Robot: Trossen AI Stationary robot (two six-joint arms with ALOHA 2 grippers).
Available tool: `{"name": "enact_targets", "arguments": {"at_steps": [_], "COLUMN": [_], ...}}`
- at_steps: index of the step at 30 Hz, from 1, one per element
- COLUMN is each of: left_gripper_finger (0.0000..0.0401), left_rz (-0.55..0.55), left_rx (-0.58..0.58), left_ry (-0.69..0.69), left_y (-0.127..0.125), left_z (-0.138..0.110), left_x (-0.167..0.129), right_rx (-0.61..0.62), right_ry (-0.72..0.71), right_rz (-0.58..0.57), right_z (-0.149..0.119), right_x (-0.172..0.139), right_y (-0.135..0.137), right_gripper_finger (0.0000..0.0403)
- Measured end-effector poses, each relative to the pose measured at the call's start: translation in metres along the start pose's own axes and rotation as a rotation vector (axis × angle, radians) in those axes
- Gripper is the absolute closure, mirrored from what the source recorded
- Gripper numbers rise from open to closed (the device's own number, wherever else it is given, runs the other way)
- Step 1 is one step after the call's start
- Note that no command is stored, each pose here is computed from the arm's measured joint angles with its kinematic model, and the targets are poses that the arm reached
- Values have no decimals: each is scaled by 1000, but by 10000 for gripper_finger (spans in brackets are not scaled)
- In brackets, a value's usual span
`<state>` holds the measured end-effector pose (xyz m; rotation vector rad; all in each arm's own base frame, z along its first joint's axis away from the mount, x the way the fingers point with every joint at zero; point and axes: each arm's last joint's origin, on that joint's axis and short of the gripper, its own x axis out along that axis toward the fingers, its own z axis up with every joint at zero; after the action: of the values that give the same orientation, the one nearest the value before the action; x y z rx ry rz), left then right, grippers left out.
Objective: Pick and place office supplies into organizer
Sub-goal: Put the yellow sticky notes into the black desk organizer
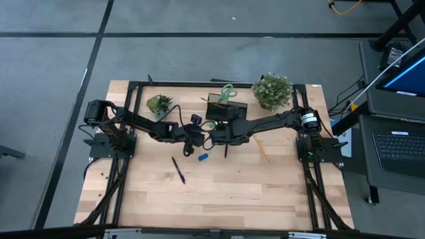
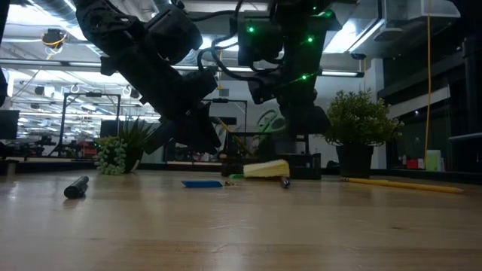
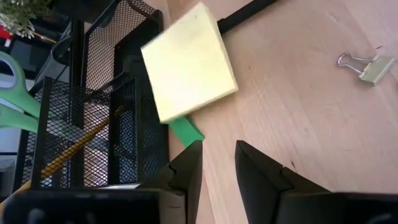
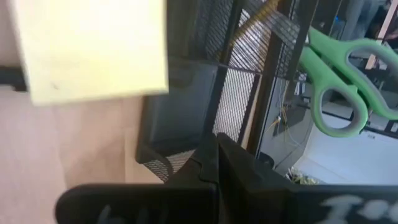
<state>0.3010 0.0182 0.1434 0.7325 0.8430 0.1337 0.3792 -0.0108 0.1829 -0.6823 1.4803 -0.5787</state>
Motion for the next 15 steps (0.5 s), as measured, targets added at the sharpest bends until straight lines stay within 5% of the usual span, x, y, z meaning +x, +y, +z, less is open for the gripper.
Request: {"name": "enact_targets", "arguments": {"at_steps": [8, 15], "left_gripper_finger": [315, 329], "left_rz": [0, -2], "left_rx": [-24, -25], "left_ry": [0, 3], "left_y": [0, 0], "left_z": [0, 0], "left_x": [0, 0], "right_rx": [6, 95], "right_ry": [15, -85], "right_rz": [9, 134], "right_z": [-1, -3], "right_x": [6, -16], "right_y": [-5, -15], "right_gripper_finger": [403, 403]}}
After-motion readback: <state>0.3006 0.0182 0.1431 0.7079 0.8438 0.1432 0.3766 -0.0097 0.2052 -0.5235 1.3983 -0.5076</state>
